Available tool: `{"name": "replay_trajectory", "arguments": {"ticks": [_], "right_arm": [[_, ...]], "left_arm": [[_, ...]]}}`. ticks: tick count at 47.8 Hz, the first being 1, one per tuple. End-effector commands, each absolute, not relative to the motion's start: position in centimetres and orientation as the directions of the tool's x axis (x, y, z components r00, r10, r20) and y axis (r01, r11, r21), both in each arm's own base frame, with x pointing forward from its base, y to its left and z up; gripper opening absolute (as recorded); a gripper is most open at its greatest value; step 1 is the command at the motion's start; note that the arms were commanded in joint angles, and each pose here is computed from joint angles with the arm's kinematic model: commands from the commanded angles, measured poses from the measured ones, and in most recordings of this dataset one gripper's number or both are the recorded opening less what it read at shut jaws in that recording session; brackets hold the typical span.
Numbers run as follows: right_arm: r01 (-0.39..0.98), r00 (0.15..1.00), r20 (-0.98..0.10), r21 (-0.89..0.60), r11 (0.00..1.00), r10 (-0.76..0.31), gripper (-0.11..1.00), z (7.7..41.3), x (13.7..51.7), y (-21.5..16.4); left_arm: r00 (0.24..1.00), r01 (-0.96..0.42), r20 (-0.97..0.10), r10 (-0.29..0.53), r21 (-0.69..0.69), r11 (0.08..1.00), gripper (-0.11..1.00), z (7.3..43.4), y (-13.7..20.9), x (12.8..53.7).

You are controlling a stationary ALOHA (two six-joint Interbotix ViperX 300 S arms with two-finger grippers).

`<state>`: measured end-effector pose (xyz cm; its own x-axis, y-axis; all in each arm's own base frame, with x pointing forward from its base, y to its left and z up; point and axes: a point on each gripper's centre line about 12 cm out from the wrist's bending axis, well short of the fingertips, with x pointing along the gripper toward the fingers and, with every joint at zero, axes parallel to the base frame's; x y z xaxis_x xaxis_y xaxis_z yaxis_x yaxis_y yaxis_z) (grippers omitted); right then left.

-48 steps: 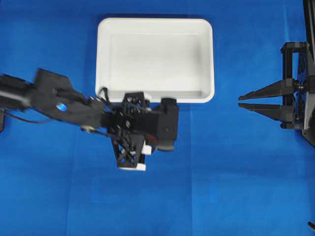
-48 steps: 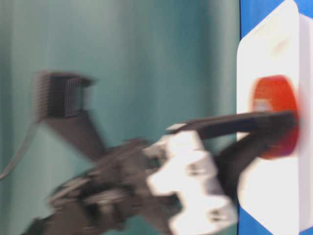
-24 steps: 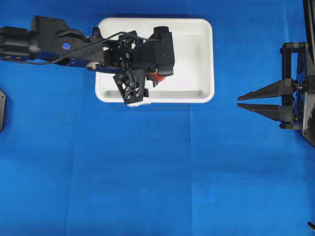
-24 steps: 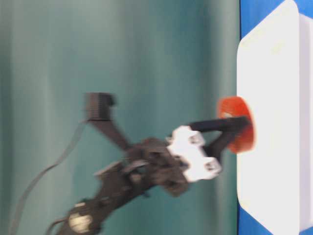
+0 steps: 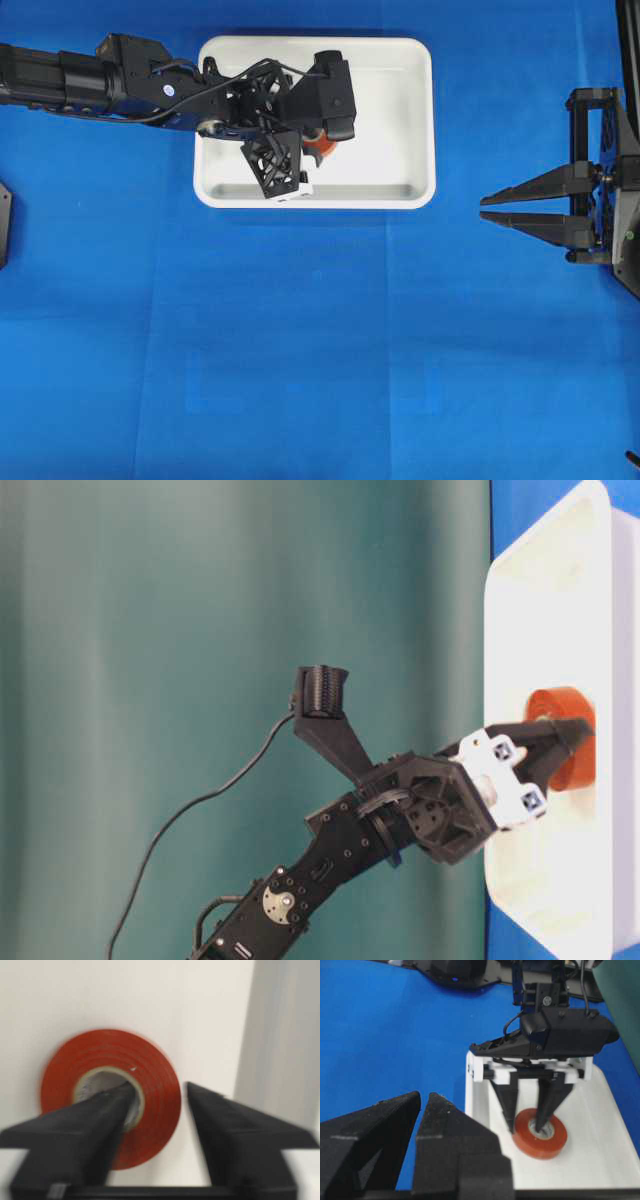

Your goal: Place one roll of tape in the white case with the left arm.

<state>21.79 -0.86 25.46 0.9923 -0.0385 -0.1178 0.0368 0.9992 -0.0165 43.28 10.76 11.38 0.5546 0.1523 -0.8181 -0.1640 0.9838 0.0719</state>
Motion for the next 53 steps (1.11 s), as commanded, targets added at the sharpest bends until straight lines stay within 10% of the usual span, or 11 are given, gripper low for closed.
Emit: {"name": "replay_trajectory", "arguments": {"ticks": [1,7,27,53], "right_arm": [[0.038,0.993,-0.110,-0.014,0.999,-0.039,-0.11,25.7,22.0,-0.9],[0.038,0.992,-0.118,-0.012,0.999,-0.039,-0.11,25.7,22.0,-0.9],[0.039,0.993,-0.115,-0.014,0.999,-0.040,-0.11,25.8,21.9,-0.9],[0.038,0.994,-0.100,-0.014,0.999,-0.039,-0.11,26.2,21.9,-0.9]], "left_arm": [[0.593,-0.167,-0.789,0.162,0.076,0.983,0.53,12.9,10.9,43.7],[0.608,-0.167,-0.776,0.165,0.079,0.983,0.82,14.4,10.8,43.4],[0.753,-0.123,-0.642,0.145,0.080,0.989,0.73,23.9,6.8,38.5],[0.934,-0.086,-0.348,0.081,0.001,0.996,0.73,27.0,2.6,30.1]]}}
